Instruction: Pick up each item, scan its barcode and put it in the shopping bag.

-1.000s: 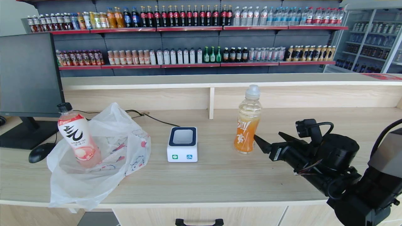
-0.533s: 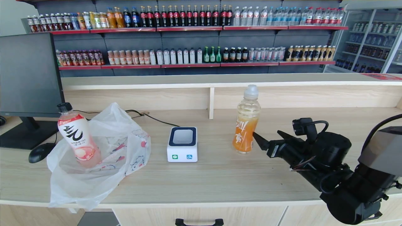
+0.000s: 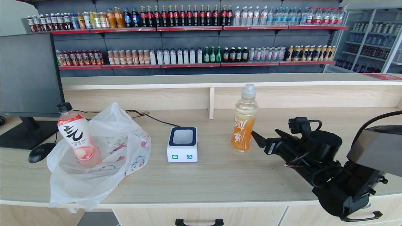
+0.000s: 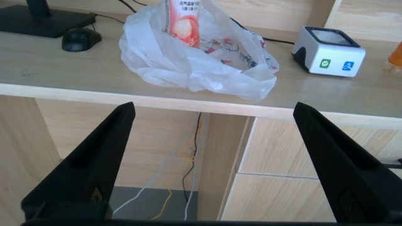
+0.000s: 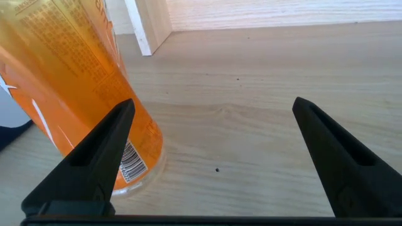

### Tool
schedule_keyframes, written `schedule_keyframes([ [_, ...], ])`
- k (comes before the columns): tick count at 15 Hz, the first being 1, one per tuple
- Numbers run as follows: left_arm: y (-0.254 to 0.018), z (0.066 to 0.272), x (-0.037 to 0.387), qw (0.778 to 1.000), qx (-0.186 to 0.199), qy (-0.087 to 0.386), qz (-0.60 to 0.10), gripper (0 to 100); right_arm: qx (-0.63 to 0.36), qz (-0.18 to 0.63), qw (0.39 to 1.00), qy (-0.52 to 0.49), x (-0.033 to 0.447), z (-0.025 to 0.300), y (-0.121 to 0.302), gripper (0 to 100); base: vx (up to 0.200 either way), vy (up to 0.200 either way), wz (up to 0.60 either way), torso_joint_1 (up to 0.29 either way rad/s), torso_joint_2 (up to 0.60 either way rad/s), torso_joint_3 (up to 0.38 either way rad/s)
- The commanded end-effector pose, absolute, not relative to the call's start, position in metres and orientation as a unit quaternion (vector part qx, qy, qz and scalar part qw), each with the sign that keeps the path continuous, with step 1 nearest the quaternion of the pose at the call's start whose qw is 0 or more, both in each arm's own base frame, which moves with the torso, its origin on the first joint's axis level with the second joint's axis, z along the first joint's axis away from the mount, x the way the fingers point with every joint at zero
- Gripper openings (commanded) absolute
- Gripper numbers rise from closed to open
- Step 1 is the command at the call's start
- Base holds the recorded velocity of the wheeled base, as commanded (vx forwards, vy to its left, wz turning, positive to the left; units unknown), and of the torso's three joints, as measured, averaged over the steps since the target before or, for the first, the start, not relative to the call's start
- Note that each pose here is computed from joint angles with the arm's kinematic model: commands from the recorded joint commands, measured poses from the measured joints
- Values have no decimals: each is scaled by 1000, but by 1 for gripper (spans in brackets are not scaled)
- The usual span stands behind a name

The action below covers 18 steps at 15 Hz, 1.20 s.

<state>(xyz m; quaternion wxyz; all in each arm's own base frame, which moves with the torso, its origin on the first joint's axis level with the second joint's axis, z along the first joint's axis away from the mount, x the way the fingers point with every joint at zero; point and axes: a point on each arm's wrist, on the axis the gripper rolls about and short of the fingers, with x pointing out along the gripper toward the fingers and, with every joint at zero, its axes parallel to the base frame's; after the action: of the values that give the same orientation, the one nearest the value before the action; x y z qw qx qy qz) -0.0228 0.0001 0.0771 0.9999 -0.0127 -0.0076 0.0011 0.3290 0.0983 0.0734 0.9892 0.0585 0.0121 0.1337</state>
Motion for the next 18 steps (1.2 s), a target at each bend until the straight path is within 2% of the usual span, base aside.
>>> schedule_keyframes([
  [1,0,77,-23,1000,-13,-8,1,100,58,131,990,13,330,72,97,100,0,0,0,0,0,0],
  [9,0,76,-23,1000,-8,-5,1,100,59,157,986,6,321,80,113,100,0,0,0,0,0,0],
  [14,0,76,-23,1000,-8,-5,1,100,58,201,978,13,310,77,141,100,0,0,0,0,0,0],
  [18,0,76,-23,1000,-8,-5,1,100,60,200,978,7,310,80,140,100,0,0,0,0,0,0],
])
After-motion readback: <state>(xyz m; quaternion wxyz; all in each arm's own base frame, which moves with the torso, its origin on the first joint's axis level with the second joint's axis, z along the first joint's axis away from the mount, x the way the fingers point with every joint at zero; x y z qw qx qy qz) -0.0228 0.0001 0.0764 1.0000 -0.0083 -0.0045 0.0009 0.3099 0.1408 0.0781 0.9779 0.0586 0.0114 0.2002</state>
